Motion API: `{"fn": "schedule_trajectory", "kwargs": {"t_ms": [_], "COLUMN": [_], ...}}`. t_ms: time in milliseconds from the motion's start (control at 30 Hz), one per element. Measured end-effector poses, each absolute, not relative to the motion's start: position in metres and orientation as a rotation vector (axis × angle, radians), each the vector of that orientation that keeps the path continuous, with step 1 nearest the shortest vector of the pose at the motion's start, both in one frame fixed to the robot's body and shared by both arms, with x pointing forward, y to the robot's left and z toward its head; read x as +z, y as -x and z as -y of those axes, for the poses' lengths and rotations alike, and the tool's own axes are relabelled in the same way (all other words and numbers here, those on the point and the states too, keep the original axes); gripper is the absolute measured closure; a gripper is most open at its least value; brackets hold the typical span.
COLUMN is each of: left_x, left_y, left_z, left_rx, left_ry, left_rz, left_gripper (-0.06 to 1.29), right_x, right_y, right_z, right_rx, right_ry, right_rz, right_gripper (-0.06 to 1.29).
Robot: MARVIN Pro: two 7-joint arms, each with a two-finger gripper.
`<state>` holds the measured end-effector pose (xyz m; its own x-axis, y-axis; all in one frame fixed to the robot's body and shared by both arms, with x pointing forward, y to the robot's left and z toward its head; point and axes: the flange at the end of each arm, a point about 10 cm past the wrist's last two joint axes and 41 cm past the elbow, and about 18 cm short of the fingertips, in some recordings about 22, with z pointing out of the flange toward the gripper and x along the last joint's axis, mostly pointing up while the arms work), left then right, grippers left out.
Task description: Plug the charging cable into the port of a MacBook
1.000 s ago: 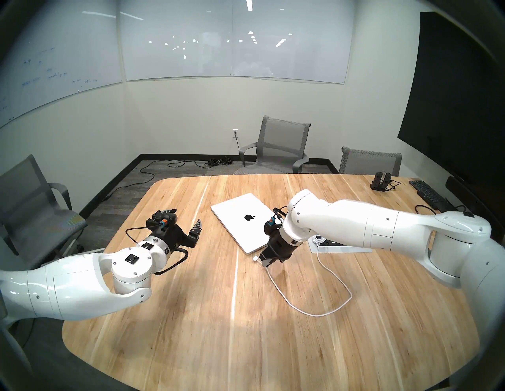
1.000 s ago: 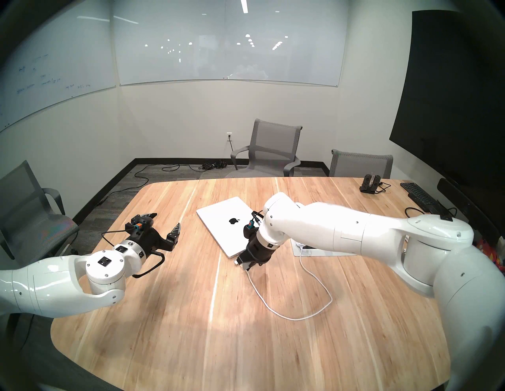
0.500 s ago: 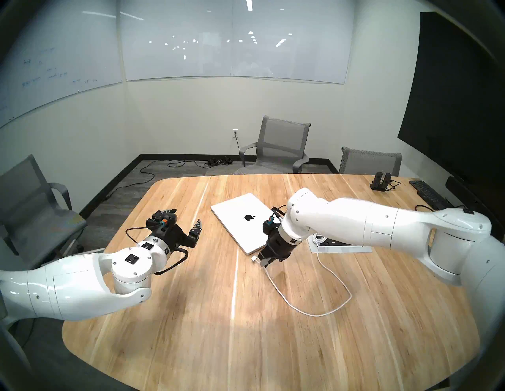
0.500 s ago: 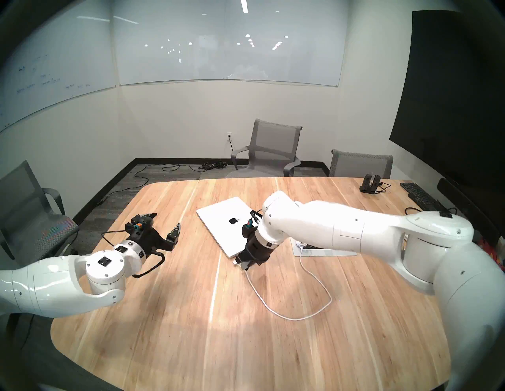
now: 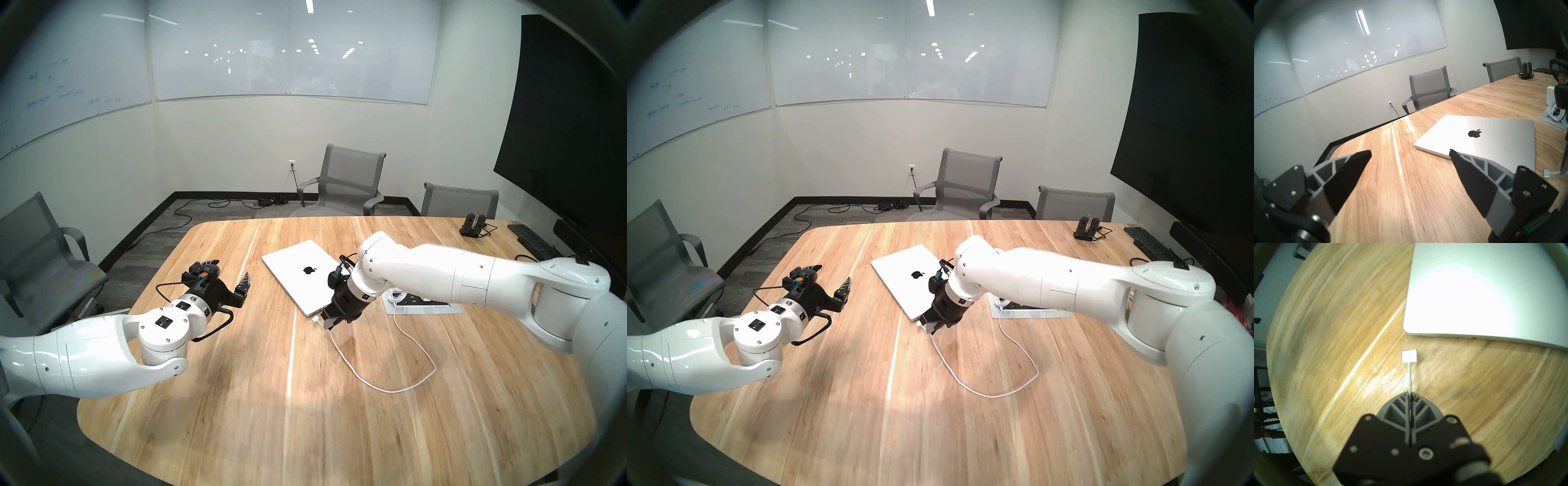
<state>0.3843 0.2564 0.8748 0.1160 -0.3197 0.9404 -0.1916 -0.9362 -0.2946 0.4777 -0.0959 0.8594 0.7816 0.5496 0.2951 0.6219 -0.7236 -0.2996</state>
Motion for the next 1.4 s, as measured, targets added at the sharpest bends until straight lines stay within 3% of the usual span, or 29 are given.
{"fn": "schedule_trajectory", "kwargs": {"t_ms": [1400], "left_x": [0.875], "left_y": [-0.384], "left_z": [-0.256], "left_rx": [-1.956], "left_ry": [2.27], "left_rz": [-0.522], "left_gripper": [0.01], "right_x": [0.853], "right_y": [-0.495], "right_z": [0.104], "right_rx": [-0.239], "right_ry": [2.57], "right_rz": [0.842], "right_gripper": [1.25]}}
